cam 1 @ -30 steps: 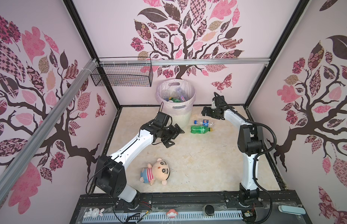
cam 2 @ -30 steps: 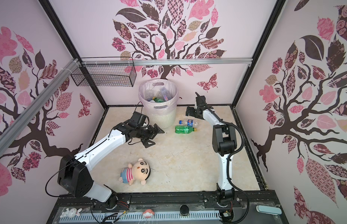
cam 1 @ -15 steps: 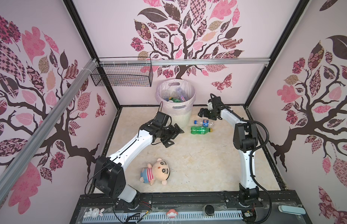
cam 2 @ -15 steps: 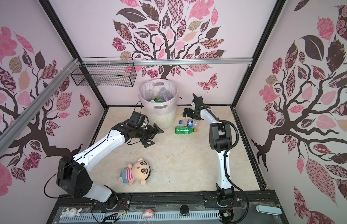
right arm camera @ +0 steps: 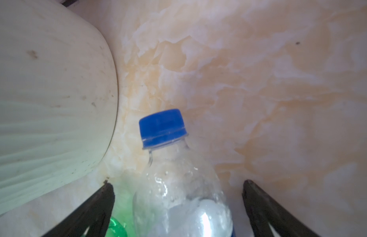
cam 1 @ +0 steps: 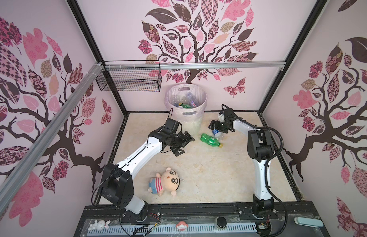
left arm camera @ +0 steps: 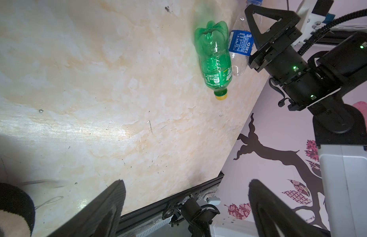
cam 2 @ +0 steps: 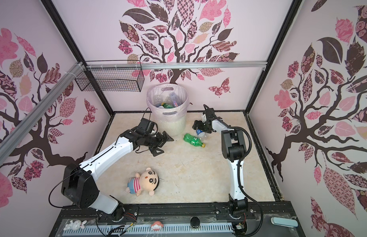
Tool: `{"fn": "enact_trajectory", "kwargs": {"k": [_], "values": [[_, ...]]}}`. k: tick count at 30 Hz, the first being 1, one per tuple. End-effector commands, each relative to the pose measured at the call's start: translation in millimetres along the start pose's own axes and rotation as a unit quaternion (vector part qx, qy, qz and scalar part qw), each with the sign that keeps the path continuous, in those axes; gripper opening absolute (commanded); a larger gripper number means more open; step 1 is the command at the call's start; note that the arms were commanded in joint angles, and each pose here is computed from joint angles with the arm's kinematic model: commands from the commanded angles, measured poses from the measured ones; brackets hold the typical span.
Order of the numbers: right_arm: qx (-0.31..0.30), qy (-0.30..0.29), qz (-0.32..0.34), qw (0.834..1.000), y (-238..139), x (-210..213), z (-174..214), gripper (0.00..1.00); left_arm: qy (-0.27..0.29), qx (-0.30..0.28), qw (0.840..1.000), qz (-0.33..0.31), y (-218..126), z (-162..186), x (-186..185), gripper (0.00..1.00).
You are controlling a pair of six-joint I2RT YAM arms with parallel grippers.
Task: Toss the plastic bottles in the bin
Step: 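Close the right gripper around the clear Pepsi bottle's blue label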
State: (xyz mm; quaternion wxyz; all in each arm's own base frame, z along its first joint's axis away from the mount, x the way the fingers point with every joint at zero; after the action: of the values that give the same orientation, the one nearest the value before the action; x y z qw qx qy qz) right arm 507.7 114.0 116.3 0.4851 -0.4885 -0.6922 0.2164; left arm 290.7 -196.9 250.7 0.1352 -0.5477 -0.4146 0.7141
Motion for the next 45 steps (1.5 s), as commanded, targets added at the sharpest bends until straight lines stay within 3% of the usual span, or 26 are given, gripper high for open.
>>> {"fn": "enact_trajectory", "kwargs": {"k": [1, 18, 32, 45], "values": [[-0.004, 0.006, -0.011, 1.000, -19.8, 7.8, -0.3, 1.00, -0.004, 0.003, 1.000, 0.004, 3.0, -2.2, -0.5, 0.97], [0.020, -0.009, 0.019, 1.000, -10.8, 33.0, 33.8, 0.98, -0.003, 0.002, 1.000, 0.004, -2.0, 1.4, 1.6, 0.97], [0.024, -0.008, 0.053, 0.998, -20.9, 32.7, 49.6, 0.79, -0.006, 0.001, 1.000, 0.006, -5.3, 3.4, 2.1, 0.97], [0.003, -0.016, 0.068, 0.998, -38.8, 39.8, 36.9, 0.61, -0.005, -0.004, 1.000, 0.011, -13.8, 5.8, -0.9, 0.97]]}}
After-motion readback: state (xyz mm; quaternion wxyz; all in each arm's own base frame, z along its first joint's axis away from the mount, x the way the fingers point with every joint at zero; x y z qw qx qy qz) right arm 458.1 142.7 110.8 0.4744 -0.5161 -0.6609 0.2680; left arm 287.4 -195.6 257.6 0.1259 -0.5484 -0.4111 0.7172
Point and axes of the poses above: each gripper's point midway between its finger pads, its own y axis out along the fingers, its own x axis along the line the jaws close on, z = x × y, the point moved 9 cm from there along -y, back along the fingers, and after that the axes turned 1 degree about y, right-handed, at the moved point
